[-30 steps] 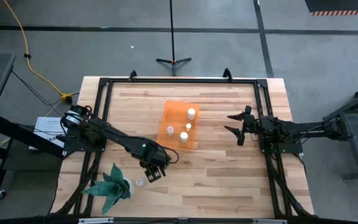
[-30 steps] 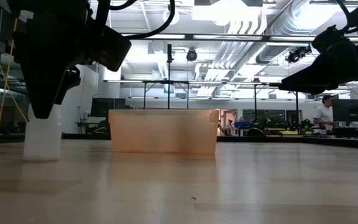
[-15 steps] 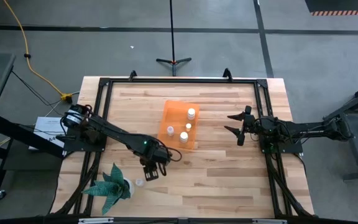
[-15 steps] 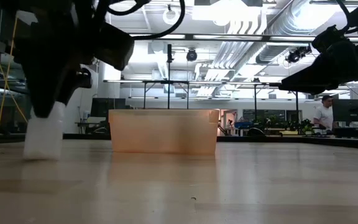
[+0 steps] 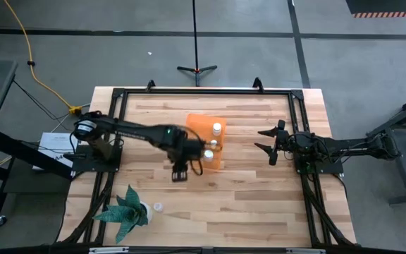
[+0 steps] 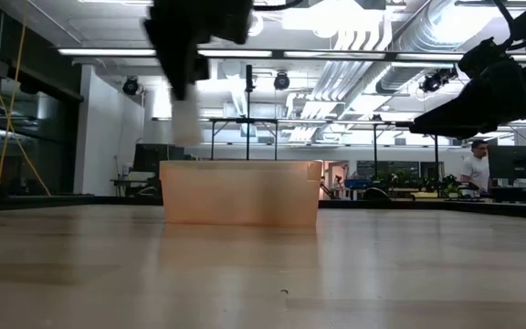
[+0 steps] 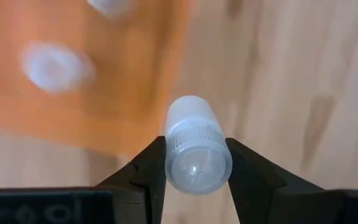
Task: Pick and place pill bottles into a basket
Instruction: Put the right transparent pill bottle into the orange bin, then put the transparent pill bottle into the orange bin
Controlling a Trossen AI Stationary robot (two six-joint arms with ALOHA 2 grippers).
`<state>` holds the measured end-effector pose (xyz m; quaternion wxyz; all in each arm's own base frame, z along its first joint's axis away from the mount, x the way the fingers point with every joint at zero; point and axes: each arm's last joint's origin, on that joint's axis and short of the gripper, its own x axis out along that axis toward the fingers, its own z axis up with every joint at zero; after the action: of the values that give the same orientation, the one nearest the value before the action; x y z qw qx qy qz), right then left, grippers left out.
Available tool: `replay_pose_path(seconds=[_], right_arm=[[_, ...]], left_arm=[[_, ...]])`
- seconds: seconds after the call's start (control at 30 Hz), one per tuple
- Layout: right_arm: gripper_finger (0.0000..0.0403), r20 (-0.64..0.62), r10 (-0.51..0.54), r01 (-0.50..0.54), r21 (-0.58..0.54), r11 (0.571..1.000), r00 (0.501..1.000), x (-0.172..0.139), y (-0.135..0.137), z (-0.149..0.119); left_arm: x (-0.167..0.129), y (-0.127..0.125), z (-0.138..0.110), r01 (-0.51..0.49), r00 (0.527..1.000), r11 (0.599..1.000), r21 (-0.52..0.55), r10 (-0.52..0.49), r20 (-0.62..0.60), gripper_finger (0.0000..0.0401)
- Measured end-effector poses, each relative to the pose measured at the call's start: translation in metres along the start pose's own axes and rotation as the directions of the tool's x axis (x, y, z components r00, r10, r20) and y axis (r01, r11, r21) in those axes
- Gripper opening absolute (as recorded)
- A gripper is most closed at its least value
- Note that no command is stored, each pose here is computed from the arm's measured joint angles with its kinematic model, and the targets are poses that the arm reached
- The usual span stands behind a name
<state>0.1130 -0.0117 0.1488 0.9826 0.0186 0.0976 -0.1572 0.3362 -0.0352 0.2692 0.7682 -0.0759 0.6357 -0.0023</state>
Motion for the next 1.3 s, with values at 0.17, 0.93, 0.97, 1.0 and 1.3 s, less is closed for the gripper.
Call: replay_pose_path(seconds=[0.17,0.93,0.97,1.0,1.3], right_arm=[[0.0247,-0.006,-0.001,0.001,-0.002,1.000,1.000,0.000,0.000,-0.001],[0.0247,-0.019,-0.004,0.004,-0.002,1.000,1.000,0.000,0.000,-0.002],[0.0247,-0.019,-0.005,0.005,-0.002,1.000,1.000,0.000,0.000,-0.002],[0.0247,-0.019,-0.005,0.005,-0.002,1.000,1.000,0.000,0.000,-0.002],[0.0247,-0.020,-0.011,0.012,0.000,1.000,1.000,0.000,0.000,-0.002]], left_arm=[[-0.003,0.025,0.014,-0.015,0.995,1.000,0.019,0.013,0.095,0.0191],[0.056,0.053,0.026,-0.026,0.995,1.000,0.007,0.027,-0.100,0.0250],[0.055,0.053,0.025,-0.027,0.994,1.000,0.005,0.028,-0.107,0.0253],[0.055,0.053,0.023,-0.029,0.991,1.000,0.002,0.029,-0.130,0.0254],[0.035,0.033,-0.002,-0.119,0.921,0.974,-0.194,0.035,-0.388,0.0245]])
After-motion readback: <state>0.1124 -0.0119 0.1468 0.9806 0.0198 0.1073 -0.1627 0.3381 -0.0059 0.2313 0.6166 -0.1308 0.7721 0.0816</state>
